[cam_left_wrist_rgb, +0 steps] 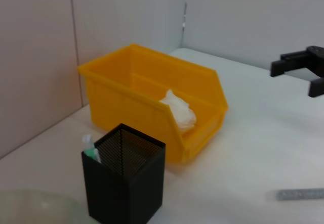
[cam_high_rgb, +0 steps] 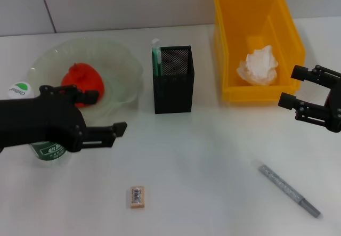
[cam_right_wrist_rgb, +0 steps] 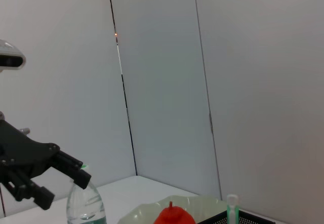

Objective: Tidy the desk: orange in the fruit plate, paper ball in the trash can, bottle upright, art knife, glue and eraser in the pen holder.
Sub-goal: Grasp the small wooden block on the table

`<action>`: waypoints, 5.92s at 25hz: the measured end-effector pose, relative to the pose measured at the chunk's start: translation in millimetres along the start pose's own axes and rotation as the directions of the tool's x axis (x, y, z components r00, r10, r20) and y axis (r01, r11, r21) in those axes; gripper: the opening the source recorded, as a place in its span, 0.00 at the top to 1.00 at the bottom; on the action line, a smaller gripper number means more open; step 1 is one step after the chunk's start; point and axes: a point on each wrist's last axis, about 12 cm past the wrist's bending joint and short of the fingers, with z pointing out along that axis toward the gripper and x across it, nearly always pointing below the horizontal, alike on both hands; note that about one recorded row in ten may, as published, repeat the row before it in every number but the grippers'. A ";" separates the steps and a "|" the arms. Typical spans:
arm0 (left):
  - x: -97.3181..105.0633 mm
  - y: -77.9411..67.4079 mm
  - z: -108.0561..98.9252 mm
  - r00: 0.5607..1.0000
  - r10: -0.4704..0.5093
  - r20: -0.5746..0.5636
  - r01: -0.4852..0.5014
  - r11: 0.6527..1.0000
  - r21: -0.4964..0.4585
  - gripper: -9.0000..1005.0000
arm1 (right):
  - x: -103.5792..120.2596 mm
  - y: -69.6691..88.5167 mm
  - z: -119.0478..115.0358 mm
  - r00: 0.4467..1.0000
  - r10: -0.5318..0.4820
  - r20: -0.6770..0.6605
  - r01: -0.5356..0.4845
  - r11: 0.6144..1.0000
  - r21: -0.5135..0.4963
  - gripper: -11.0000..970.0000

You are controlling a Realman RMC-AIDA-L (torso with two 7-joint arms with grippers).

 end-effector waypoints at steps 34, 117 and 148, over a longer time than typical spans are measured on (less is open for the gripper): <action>-11.4 -50.7 52.1 0.806 0.341 -0.483 -0.346 0.935 0.082 0.17 | -0.1 -5.9 10.7 1.000 -0.019 0.009 0.019 1.000 0.006 0.21; -44.5 -43.7 131.1 0.453 0.711 -0.537 -0.544 0.698 0.466 0.18 | 22.1 10.6 28.8 0.989 0.001 -0.147 -0.026 0.986 -0.168 0.21; -29.9 -54.6 143.0 0.498 0.646 -0.579 -0.495 0.760 0.422 0.20 | 25.1 8.8 27.5 0.986 -0.017 -0.164 -0.008 0.988 -0.152 0.21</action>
